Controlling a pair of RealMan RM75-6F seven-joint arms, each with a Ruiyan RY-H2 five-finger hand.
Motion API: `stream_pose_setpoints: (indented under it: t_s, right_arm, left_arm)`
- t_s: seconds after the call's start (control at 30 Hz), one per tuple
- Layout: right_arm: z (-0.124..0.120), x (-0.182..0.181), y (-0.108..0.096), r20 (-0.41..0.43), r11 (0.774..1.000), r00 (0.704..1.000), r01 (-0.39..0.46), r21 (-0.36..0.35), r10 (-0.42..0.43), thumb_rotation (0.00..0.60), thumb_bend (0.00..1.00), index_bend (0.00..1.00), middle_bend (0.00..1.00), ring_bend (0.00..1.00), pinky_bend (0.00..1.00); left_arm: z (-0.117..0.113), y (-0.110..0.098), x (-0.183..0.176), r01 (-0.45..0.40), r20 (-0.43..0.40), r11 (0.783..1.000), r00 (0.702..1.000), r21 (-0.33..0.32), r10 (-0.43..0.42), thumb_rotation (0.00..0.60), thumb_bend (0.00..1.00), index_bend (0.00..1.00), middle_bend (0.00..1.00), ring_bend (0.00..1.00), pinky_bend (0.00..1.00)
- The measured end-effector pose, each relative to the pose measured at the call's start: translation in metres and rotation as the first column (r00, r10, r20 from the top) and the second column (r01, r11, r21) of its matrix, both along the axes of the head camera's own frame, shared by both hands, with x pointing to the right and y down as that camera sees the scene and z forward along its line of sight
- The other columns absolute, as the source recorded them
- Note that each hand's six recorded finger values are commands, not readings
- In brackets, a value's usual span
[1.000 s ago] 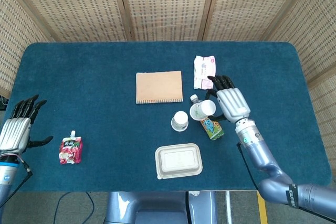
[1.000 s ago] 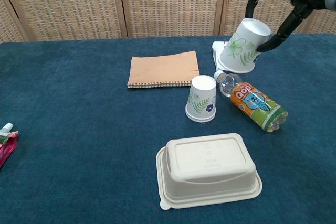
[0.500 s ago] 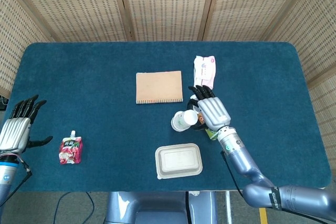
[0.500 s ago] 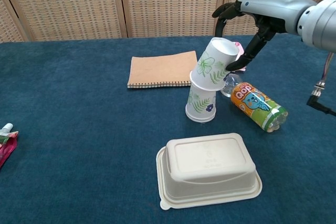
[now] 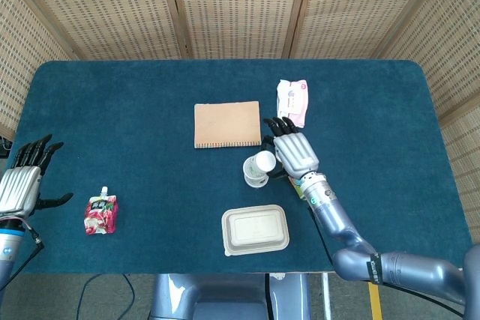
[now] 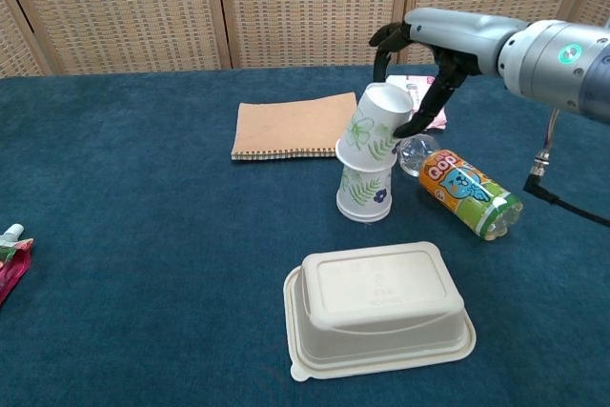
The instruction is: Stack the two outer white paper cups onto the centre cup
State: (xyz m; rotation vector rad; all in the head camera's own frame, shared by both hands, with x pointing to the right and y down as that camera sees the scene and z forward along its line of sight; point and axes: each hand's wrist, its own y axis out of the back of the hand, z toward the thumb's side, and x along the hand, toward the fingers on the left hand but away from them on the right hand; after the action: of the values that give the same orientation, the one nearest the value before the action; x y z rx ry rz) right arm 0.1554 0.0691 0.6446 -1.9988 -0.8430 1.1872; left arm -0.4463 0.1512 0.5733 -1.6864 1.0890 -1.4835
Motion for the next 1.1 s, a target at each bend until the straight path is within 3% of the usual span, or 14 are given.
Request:
stream_pose_setpoints:
  t_s: [0.23, 0.53, 0.73, 0.93, 1.1]
  right_arm:
    - [0.008, 0.000, 0.005, -0.012, 0.999, 1.000, 0.003, -0.034, -0.004, 0.600, 0.17, 0.31, 0.06, 0.00, 0.03]
    - [0.003, 0.026, 0.012, -0.033, 1.000, 0.999, -0.012, -0.009, 0.012, 0.600, 0.16, 0.22, 0.00, 0.00, 0.00]
    - [-0.007, 0.071, 0.026, -0.066, 0.998, 0.996, -0.051, 0.030, 0.052, 0.600, 0.15, 0.12, 0.00, 0.00, 0.00]
    - [-0.021, 0.136, 0.055, -0.111, 0.990, 0.987, -0.106, 0.096, 0.116, 0.600, 0.13, 0.02, 0.00, 0.00, 0.00]
    - [-0.032, 0.195, 0.089, -0.155, 0.978, 0.971, -0.165, 0.124, 0.183, 0.600, 0.11, 0.00, 0.00, 0.00, 0.00]
  left_arm:
    - [0.001, 0.001, 0.002, -0.006, -0.002, 1.000, 1.000, -0.006, 0.006, 0.600, 0.18, 0.12, 0.00, 0.00, 0.00]
    - [0.001, 0.002, 0.002, -0.010, 0.001, 1.000, 1.000, -0.006, 0.010, 0.600, 0.17, 0.11, 0.00, 0.00, 0.00]
    - [0.002, 0.004, 0.002, -0.012, 0.010, 1.000, 1.000, -0.009, 0.012, 0.600, 0.17, 0.05, 0.00, 0.00, 0.00]
    - [0.004, 0.009, 0.002, -0.020, 0.039, 1.000, 0.999, -0.014, 0.021, 0.600, 0.16, 0.00, 0.00, 0.00, 0.00]
    - [0.006, 0.016, 0.002, -0.029, 0.087, 1.000, 0.996, -0.002, 0.029, 0.600, 0.06, 0.00, 0.00, 0.00, 0.00]
